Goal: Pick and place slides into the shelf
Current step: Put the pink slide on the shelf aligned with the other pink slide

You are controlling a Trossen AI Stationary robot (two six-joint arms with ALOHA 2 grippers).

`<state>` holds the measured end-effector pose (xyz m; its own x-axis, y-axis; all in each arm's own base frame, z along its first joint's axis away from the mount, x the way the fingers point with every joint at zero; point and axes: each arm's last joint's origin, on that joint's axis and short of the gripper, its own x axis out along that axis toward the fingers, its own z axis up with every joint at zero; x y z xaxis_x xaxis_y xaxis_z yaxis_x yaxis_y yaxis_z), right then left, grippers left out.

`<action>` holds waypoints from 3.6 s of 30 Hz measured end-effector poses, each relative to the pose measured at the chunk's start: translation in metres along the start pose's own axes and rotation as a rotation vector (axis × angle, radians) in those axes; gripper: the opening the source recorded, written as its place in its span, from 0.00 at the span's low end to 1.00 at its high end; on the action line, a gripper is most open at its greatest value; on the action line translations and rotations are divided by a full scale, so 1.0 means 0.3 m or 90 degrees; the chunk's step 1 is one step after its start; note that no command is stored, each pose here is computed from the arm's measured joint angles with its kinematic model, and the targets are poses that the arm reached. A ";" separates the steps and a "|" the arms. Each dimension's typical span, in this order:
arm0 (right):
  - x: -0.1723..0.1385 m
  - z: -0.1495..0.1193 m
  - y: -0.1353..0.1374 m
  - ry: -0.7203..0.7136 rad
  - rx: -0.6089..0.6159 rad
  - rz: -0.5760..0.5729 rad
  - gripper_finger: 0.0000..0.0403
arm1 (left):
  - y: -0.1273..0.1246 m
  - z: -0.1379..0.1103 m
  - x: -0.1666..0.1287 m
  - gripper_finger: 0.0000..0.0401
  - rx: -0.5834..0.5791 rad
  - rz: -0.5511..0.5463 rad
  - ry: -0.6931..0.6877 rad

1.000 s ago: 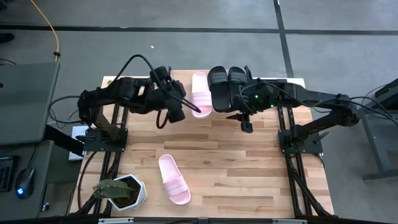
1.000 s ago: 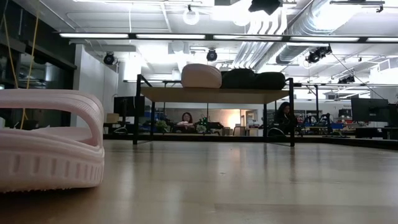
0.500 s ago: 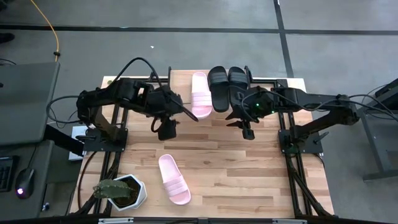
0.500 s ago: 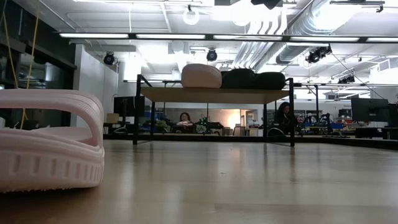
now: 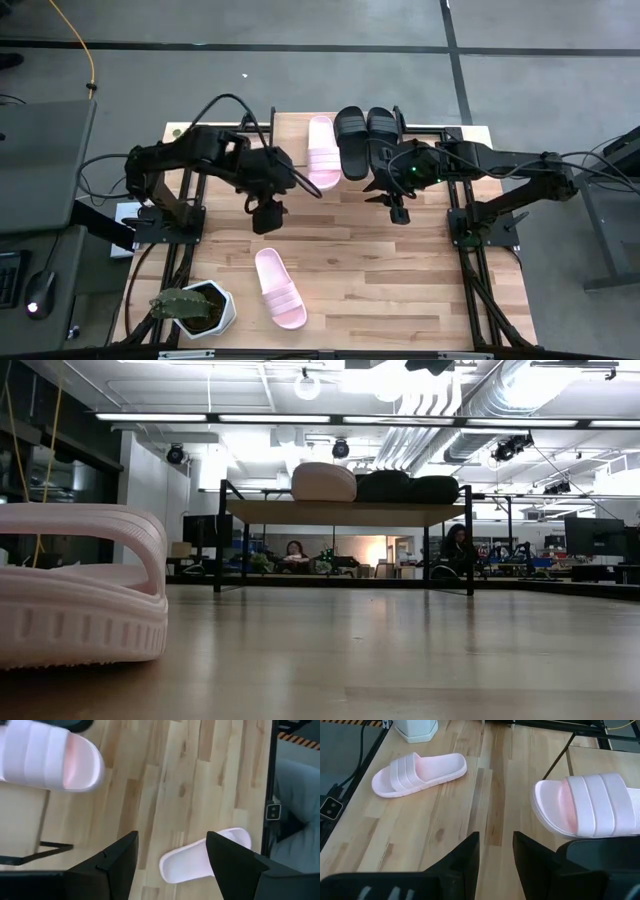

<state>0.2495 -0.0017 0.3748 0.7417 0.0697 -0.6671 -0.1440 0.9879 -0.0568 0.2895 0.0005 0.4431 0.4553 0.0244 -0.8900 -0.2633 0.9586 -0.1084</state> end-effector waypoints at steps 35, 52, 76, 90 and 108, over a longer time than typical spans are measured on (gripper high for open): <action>0.113 -0.114 0.188 0.095 -0.054 0.047 0.27 | -0.021 -0.195 0.635 0.56 -0.043 -0.238 0.229; 0.111 -0.107 0.220 0.080 -0.057 0.012 0.27 | -0.114 -0.295 0.730 0.56 -0.049 -0.291 0.241; 0.107 -0.108 0.251 0.078 -0.046 0.028 0.27 | -0.155 -0.403 0.829 0.56 -0.109 -0.349 0.242; 0.101 -0.102 0.289 0.058 -0.053 0.020 0.27 | -0.230 -0.432 0.857 0.56 -0.092 -0.377 0.248; 0.102 -0.094 0.292 0.041 -0.056 0.021 0.27 | -0.252 -0.431 0.885 0.41 -0.094 -0.385 0.237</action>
<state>0.2411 0.0831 0.3285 0.6925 0.0894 -0.7159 -0.2262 0.9692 -0.0978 0.3204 -0.1021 0.1576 0.2450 -0.6216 -0.7440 -0.1808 0.7246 -0.6650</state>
